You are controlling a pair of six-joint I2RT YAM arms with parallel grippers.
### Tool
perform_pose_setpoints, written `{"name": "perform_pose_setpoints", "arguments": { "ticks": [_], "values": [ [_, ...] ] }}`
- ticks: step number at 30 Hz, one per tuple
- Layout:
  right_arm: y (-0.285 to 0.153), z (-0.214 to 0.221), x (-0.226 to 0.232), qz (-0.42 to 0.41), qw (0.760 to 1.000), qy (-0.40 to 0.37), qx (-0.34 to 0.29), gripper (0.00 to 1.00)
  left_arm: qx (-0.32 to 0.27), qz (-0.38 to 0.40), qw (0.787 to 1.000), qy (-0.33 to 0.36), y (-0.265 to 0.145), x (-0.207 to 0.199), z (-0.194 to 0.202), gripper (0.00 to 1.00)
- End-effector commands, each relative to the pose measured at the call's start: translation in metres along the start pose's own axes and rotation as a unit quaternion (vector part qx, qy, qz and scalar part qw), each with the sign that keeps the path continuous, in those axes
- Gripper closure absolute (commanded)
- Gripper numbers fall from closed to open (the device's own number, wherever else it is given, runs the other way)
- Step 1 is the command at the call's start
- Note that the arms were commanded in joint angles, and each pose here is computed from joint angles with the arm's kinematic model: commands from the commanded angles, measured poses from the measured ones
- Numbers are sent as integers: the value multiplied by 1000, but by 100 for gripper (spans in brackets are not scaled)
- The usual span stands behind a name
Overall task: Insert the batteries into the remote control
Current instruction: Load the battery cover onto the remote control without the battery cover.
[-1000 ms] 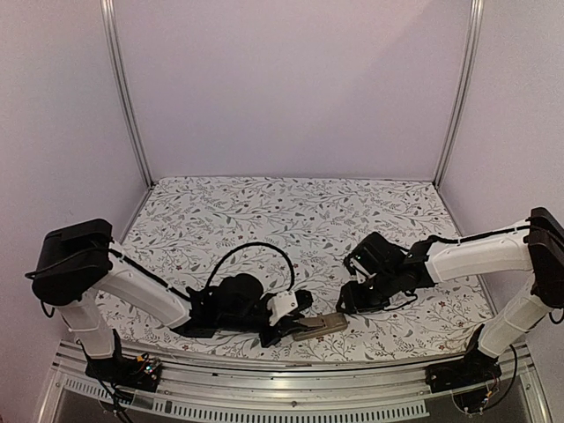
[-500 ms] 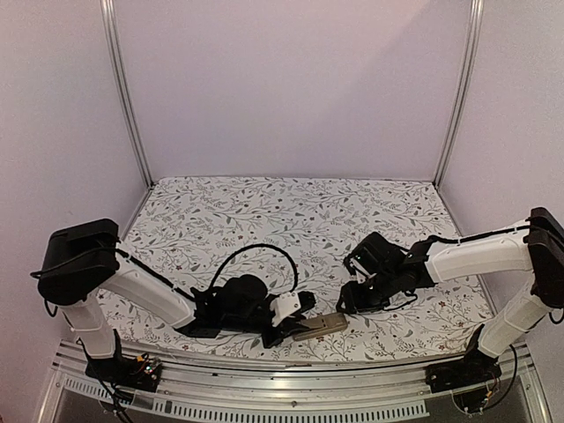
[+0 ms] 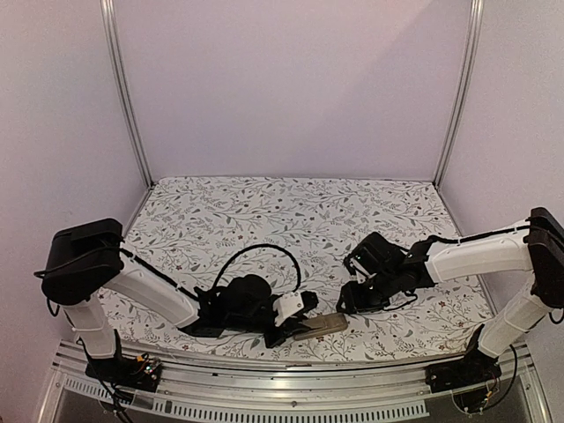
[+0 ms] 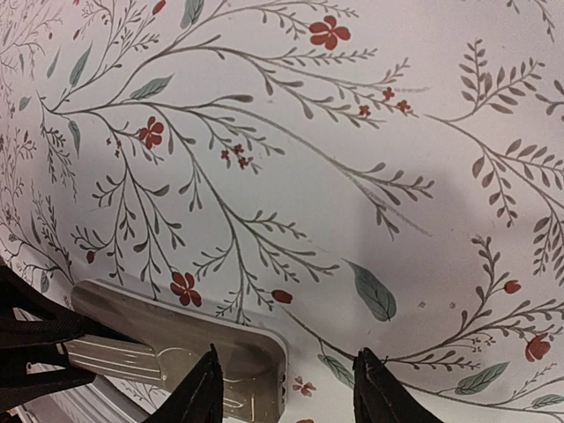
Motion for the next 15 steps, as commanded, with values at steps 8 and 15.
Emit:
{"name": "perform_pose_setpoints", "arguments": {
  "ticks": [8, 15],
  "values": [
    [-2, 10, 29, -33, 998, -55, 12, 43, 50, 10, 999, 7, 8, -5, 16, 98],
    [-29, -7, 42, -60, 991, -107, -50, 51, 63, 15, 998, 15, 7, -6, 23, 97]
  ]
}}
Point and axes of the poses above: each gripper's point midway between its finger pads, its own y axis out along the fingers, its own x axis along the line the jaws close on, z = x × y, the point moved 7 cm from there along -y, back along the fingers, and after that the axes turned 5 degrees about -y, right-handed, at the moved point
